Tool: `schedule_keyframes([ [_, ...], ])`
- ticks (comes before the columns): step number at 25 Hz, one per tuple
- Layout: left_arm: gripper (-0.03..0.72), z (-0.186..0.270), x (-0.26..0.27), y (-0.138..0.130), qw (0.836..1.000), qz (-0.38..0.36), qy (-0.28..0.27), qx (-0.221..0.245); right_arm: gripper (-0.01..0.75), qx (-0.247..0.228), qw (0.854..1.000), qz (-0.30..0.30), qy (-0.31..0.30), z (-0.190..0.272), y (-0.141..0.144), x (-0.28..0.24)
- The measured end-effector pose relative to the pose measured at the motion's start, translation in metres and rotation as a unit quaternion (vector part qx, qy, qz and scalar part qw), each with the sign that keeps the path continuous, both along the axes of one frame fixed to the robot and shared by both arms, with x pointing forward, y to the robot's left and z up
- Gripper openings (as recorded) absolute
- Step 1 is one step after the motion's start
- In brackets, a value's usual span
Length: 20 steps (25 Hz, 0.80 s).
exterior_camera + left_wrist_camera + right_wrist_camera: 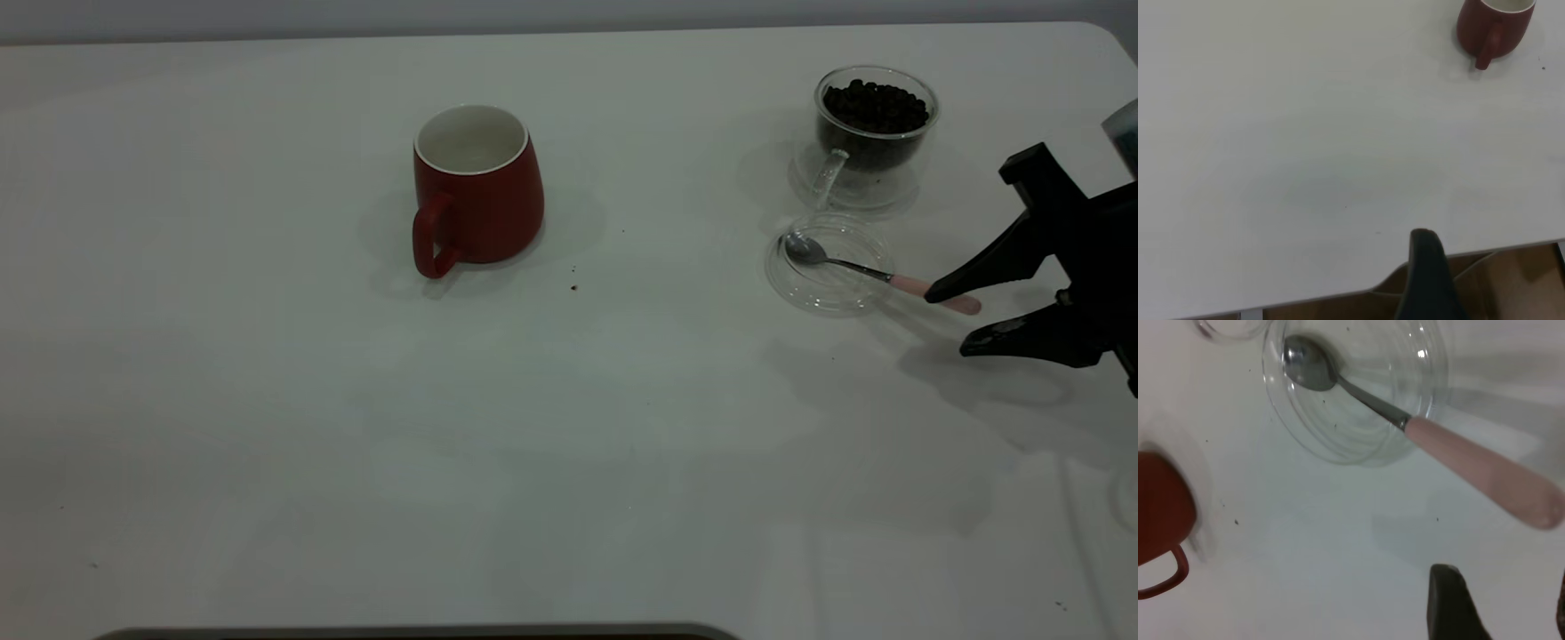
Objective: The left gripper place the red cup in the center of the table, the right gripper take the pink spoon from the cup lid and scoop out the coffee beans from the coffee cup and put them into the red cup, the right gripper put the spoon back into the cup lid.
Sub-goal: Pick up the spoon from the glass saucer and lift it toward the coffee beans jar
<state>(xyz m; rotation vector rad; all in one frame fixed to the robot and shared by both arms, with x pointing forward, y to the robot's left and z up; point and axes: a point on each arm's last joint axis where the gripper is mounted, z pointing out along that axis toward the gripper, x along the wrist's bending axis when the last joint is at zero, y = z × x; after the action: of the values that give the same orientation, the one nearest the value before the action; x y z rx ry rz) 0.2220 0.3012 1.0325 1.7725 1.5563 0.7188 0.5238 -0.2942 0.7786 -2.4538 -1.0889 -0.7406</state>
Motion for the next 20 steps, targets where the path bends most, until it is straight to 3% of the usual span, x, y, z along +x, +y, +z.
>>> schedule_keyframes([
  [20,0.569,0.000,0.000,0.000,1.000,0.000,0.000,0.000,0.418,-0.006,0.999,0.032,-0.038,-0.014,-0.007,0.019],
])
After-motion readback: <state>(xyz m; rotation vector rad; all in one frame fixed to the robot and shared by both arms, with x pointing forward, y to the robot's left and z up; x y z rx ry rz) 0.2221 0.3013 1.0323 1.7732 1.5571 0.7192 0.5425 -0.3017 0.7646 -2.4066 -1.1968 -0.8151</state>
